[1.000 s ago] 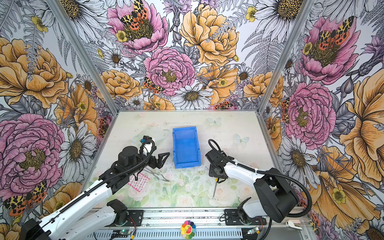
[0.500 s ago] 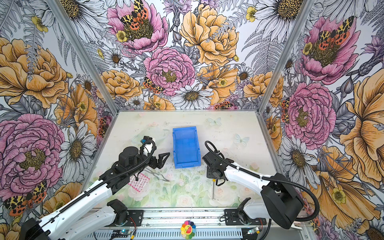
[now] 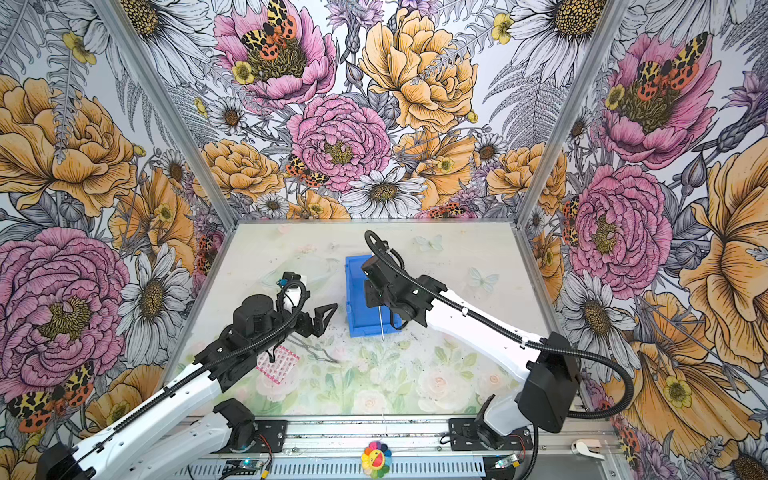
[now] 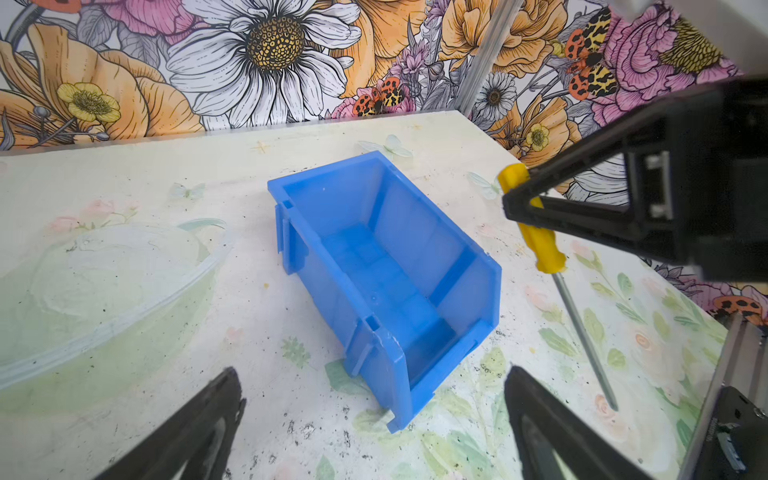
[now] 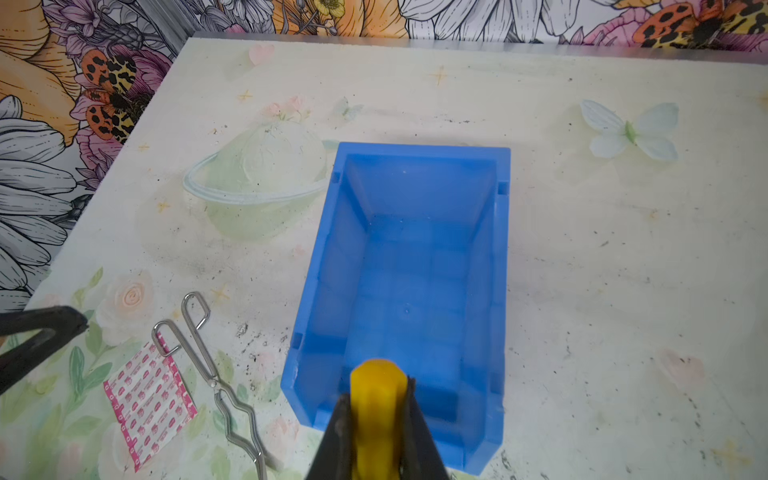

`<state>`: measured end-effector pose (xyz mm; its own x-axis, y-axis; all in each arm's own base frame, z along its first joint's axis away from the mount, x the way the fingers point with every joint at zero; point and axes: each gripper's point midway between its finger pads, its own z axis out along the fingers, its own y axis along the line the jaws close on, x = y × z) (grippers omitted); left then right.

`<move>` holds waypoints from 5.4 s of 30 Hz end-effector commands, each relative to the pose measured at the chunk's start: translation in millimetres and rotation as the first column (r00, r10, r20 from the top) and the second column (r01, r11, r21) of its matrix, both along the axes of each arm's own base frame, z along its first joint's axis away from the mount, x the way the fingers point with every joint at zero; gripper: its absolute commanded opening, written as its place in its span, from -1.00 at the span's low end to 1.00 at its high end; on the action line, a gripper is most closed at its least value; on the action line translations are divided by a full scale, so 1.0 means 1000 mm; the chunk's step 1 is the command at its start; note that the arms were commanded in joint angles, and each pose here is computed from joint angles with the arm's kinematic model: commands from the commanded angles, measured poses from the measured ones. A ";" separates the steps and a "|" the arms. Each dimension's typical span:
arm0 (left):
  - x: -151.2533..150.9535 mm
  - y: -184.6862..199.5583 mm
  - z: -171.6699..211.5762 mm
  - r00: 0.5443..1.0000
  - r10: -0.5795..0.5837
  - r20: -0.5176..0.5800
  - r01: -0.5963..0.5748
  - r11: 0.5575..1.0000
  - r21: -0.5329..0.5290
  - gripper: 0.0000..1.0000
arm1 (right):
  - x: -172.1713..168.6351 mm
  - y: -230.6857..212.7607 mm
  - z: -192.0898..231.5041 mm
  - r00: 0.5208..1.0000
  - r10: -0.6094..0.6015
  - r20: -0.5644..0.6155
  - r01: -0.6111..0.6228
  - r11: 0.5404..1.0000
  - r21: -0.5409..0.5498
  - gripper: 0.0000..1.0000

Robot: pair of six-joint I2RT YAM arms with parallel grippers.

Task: Put the screwdriver in the bin

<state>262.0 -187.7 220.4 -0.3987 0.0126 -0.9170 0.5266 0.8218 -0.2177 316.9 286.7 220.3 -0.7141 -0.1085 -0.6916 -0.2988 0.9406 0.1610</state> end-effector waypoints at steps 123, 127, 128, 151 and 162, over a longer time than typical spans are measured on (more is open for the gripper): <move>0.000 0.013 -0.031 0.993 0.116 -0.028 -0.112 0.989 0.096 0.97 | 0.043 -0.028 -0.016 0.998 -0.063 0.024 0.066 0.989 -0.131 0.18; 0.000 0.020 -0.039 0.987 0.153 -0.053 -0.147 0.984 0.105 0.97 | 0.029 -0.043 -0.008 0.998 -0.027 0.054 0.035 0.987 -0.159 0.39; 0.001 0.025 -0.040 0.982 0.180 -0.056 -0.173 0.979 0.109 0.97 | 0.025 -0.048 -0.007 0.998 -0.020 0.059 0.029 0.985 -0.168 0.46; 0.020 0.109 -0.021 0.859 0.511 -0.037 -0.503 0.855 0.122 0.97 | -0.021 -0.166 0.005 0.958 -0.171 0.228 0.220 0.953 -0.207 0.99; 0.041 0.145 -0.035 0.861 0.492 0.130 -0.508 0.823 0.255 0.97 | -0.050 -0.283 0.002 0.764 -0.480 0.430 0.598 0.777 -0.195 0.99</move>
<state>297.7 -43.4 181.4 -0.4333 -0.0229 -0.9010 -0.0231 0.9996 -0.0143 271.4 35.9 223.2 -0.4922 -0.0456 -0.8693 0.1559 0.9779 -0.1396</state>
